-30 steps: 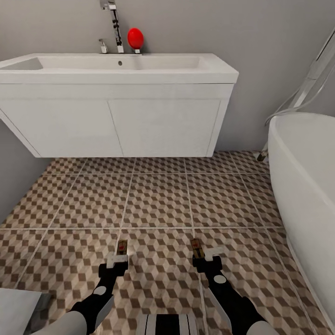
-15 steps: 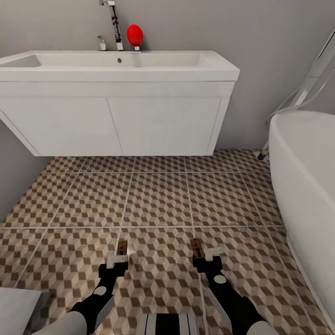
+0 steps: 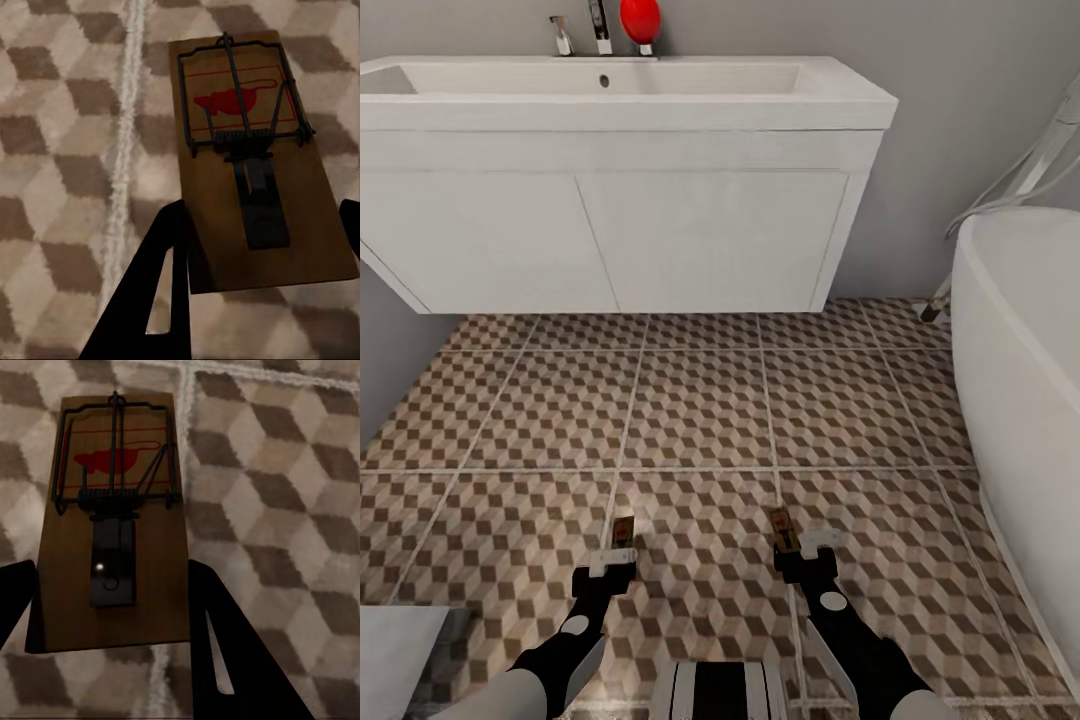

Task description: Take the four mousetraps from the cabinet in the bathroom and place them on the bathroom floor. Make sure all four end up on the same floor surface, and ensure that at least two of them are either under or directly next to the same bathroom sink.

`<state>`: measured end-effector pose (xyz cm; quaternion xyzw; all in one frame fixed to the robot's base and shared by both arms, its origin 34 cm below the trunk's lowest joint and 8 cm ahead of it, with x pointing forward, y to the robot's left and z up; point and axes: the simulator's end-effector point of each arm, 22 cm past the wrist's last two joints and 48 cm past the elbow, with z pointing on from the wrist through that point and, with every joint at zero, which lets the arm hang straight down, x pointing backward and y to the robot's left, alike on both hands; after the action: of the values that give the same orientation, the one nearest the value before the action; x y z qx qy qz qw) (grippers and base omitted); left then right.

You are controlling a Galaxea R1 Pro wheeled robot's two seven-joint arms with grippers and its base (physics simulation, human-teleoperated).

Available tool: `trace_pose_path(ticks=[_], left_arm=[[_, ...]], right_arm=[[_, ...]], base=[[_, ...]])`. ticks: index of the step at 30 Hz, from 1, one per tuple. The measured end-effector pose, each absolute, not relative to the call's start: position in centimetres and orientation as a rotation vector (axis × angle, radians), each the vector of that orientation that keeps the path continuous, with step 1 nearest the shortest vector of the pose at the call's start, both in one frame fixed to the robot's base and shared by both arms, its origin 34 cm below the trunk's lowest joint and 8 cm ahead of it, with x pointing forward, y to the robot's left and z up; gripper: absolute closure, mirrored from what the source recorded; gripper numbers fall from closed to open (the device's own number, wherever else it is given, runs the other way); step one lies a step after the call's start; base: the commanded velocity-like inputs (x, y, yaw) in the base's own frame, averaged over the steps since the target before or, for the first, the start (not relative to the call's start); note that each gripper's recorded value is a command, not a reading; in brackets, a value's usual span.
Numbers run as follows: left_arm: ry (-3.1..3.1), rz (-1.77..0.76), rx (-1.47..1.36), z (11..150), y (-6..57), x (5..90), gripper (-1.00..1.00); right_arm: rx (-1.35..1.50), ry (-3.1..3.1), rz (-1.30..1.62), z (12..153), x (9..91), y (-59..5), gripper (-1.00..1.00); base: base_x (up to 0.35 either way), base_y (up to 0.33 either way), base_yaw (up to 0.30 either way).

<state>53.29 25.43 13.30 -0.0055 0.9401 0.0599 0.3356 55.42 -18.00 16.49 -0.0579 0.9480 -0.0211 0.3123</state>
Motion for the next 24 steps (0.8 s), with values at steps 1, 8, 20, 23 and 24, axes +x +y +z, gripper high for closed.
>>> trace_pose_path(ticks=[1, 8, 20, 23, 24], left_arm=[[2.457, 0.156, -0.014, 13.1, 25.4, 53.1, 1.00], [2.473, 0.155, -0.013, 12.3, 25.3, 52.5, 1.00], [2.373, 0.130, -0.041, 15.5, 24.5, 58.7, 1.00], [2.448, 0.119, -0.024, 16.4, 23.7, 60.8, 1.00], [2.471, 0.115, -0.016, 17.4, 23.5, 62.0, 1.00]], right_arm=[[-0.153, 2.505, -0.055, 16.2, 55.3, -18.0, 1.00], [-0.153, 2.519, -0.054, 15.4, 54.7, -18.0, 1.00], [-0.186, 2.394, -0.035, 19.1, 59.0, -16.3, 1.00], [-0.241, 2.352, -0.050, 21.8, 61.6, -15.5, 1.00], [-0.258, 2.353, -0.060, 22.6, 62.2, -15.3, 1.00]], base=[[0.000, 0.000, 0.000], [0.000, 0.000, 0.000], [0.000, 0.000, 0.000], [0.000, 0.000, 0.000], [0.000, 0.000, 0.000]])
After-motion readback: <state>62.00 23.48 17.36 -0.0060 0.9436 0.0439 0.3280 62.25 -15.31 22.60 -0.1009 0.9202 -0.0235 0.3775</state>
